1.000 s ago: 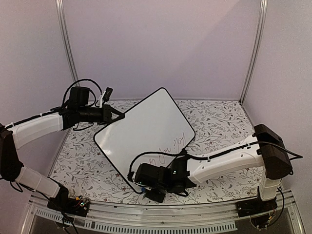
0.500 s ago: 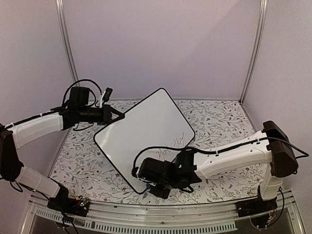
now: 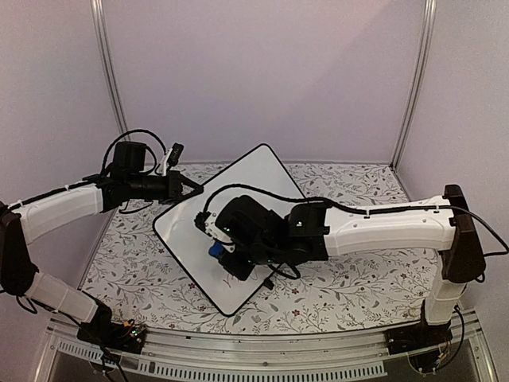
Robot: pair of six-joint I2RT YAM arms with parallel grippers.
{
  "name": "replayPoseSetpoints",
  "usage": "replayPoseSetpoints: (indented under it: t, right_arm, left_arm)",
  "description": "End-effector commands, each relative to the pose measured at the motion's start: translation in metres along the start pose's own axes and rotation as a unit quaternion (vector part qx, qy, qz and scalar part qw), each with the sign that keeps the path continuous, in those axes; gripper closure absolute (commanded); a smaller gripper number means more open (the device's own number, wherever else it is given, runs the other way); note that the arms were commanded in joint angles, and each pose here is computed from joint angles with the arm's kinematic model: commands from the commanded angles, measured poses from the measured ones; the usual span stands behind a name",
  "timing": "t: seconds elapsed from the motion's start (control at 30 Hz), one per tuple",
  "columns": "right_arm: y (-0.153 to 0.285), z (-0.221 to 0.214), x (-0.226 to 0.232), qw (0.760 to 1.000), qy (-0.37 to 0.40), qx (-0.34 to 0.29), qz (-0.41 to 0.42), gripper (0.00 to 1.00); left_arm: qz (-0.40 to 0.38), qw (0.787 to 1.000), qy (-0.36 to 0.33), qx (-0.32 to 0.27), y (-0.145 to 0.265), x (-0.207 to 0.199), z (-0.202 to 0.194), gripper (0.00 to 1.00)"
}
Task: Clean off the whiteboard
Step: Erase the whiteboard at the center of the board.
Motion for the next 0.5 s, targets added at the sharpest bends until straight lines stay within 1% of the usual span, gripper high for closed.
replayPoseSetpoints:
  t: [0.0,0.47]
  right_arm:
    - [-0.018,0.006,0.013,1.000,0.016,-0.002,0.024,0.92]
    - [-0.037,-0.019,0.031,0.997,0.018,0.041,0.066,0.92]
  left_arm:
    - [0.035,0.999,-0.002,-0.004,-0.001,0.012,-0.002,1.00]
    - [0.032,0.999,0.000,-0.003,-0.001,0.012,-0.002,1.00]
Point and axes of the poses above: each gripper's point midway between its finger pads, its own y axis back along the fingers, its own x axis along the line the jaws close on, z = x × y, the point moved 5 cm from there along y, back along the fingers, and after that the axes turned 10 degrees about y, right-handed, at the moved point
